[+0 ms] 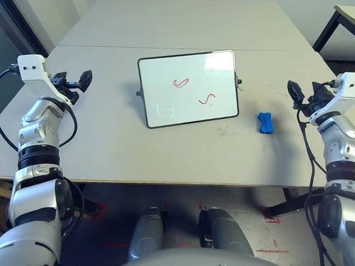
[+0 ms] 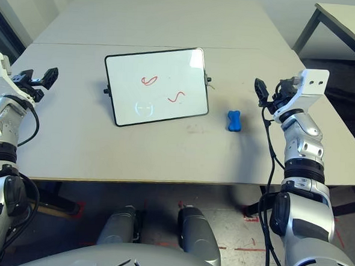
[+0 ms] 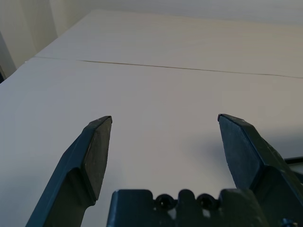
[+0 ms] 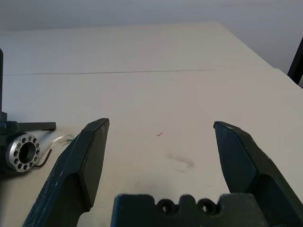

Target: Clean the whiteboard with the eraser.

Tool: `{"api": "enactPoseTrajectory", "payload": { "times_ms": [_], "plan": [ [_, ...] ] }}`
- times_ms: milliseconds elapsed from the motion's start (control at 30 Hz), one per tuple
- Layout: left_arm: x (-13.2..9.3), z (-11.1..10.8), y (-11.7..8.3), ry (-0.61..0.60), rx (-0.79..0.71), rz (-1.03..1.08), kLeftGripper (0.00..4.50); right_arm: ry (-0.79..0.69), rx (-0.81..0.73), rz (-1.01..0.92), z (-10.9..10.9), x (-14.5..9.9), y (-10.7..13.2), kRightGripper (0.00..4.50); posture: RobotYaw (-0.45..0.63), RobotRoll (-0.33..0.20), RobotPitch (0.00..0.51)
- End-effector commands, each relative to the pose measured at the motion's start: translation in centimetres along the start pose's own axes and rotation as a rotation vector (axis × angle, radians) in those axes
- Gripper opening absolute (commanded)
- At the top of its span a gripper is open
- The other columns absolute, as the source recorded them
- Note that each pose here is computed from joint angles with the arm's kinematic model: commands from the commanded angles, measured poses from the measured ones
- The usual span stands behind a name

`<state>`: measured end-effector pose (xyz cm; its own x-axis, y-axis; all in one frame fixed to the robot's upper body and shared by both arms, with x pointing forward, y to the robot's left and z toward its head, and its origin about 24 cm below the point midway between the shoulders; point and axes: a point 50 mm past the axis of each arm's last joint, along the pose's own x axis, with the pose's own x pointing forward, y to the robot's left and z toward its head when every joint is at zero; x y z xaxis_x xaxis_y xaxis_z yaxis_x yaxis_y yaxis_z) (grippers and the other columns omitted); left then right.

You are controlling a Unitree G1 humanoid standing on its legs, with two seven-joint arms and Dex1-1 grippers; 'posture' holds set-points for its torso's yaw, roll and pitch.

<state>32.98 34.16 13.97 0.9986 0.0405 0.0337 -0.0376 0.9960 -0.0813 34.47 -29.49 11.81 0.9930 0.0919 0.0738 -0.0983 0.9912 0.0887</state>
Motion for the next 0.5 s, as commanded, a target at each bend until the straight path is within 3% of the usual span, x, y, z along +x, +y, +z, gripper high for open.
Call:
{"api": "enactPoseTrajectory", "payload": {
  "times_ms": [33,333,500],
  "plan": [
    [0.0,0.2,0.3,0.008,0.026,0.0,4.5,-0.003,0.004,0.005,0.1,0.1,0.1,4.48,-0.07,0.0,0.058],
    [-0.5,1.3,-0.5,-0.044,0.051,-0.066,4.5,-0.009,0.0,0.022,0.7,0.7,0.5,4.48,-0.04,0.0,0.069],
    [-2.1,2.6,-3.8,-0.108,0.076,-0.274,4.5,0.002,0.016,0.049,1.1,1.1,0.9,4.48,-0.04,0.0,0.073]
  ]
}}
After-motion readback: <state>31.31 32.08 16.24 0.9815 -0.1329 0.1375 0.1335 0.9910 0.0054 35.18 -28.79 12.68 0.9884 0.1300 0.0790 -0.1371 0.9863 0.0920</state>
